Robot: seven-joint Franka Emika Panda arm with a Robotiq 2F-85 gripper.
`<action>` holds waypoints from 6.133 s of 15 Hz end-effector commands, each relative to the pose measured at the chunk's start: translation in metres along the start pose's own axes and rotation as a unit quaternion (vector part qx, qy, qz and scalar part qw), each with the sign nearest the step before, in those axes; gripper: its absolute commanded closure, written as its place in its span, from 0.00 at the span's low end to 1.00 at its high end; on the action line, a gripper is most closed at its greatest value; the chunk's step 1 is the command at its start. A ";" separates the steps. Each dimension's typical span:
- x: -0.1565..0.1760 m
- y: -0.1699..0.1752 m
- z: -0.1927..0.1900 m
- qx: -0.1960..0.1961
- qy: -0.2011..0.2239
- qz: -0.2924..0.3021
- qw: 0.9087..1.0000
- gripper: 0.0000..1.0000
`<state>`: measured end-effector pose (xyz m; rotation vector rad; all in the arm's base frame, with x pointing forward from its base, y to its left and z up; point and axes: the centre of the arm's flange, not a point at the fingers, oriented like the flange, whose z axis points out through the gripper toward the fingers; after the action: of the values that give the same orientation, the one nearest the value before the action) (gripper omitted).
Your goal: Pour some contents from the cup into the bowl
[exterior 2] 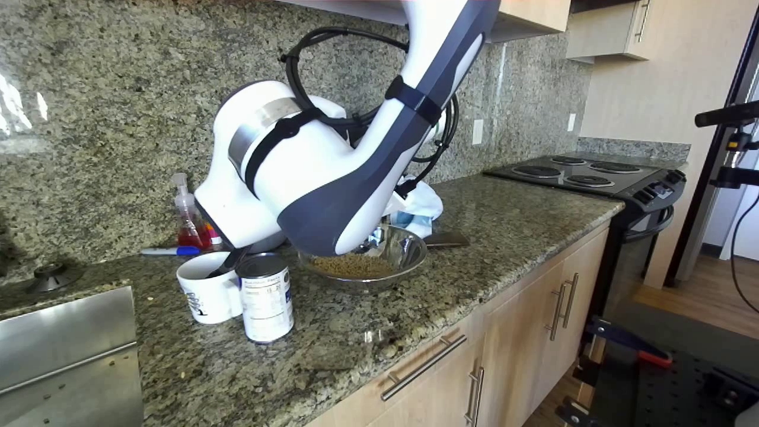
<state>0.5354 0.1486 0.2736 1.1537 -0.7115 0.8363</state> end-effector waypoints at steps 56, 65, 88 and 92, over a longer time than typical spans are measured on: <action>0.145 -0.048 0.002 0.309 -0.705 0.255 0.585 0.99; 0.119 -0.067 -0.010 0.313 -0.704 0.214 0.601 0.99; 0.076 -0.090 -0.032 0.304 -0.704 0.156 0.623 0.34; 0.088 -0.085 -0.019 0.302 -0.703 0.165 0.623 0.04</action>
<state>0.6494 0.1752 0.2826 2.3560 -2.0890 0.2697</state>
